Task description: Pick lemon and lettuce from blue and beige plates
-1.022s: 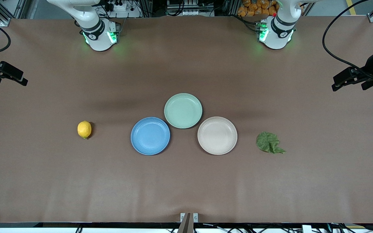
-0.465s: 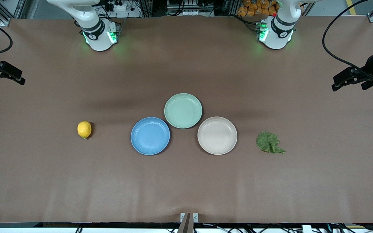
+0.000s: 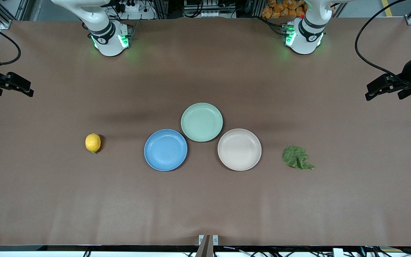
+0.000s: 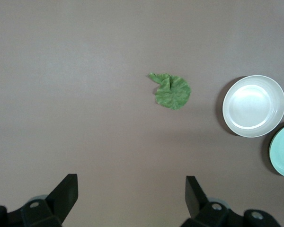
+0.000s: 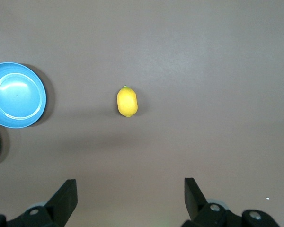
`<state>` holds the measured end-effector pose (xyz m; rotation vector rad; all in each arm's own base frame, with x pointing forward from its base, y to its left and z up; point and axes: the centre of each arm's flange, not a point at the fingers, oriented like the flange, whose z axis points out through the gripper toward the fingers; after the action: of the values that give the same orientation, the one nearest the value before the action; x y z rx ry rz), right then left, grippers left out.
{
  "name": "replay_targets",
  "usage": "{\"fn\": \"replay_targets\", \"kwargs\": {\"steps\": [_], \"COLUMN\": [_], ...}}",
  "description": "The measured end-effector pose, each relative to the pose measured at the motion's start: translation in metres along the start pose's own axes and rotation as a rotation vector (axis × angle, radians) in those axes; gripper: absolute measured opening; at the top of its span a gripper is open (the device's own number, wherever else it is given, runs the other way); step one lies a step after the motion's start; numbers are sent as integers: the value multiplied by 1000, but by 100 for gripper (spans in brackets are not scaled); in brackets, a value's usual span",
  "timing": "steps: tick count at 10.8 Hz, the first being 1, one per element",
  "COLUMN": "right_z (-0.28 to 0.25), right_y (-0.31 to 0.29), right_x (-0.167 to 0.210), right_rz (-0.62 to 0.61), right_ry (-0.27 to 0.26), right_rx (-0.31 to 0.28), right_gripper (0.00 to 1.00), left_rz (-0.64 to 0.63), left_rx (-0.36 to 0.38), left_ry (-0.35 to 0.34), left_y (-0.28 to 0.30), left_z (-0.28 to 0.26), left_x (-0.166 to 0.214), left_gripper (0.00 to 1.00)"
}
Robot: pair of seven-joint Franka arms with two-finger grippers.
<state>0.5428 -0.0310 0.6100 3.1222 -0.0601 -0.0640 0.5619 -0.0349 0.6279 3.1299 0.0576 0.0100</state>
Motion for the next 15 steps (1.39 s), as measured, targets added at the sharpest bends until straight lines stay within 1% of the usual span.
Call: {"fn": "replay_targets", "kwargs": {"steps": [2,4,8,9,12,15], "right_z": [-6,-12,-4,-7,-19,-19], "right_y": [-1,-1,3,3,2,0], "right_x": [8,16,31,34,36,37], "right_rz": [0,1,9,11,11,7], "right_ry": [16,21,7,16,42,43], "right_rx": [-2,-4,-9,-11,-12,-12], "right_gripper": [100,100,100,100,100,100], "left_rz": [0,1,2,2,-2,-3], "left_rx": [0,0,1,1,1,0], "left_ry": [-5,-6,-7,-7,-7,-5], "left_y": [0,0,0,0,-3,-4], "left_z": [3,3,4,4,4,3], "left_x": [0,0,1,1,1,1], "left_gripper": [100,100,100,100,100,100]}}
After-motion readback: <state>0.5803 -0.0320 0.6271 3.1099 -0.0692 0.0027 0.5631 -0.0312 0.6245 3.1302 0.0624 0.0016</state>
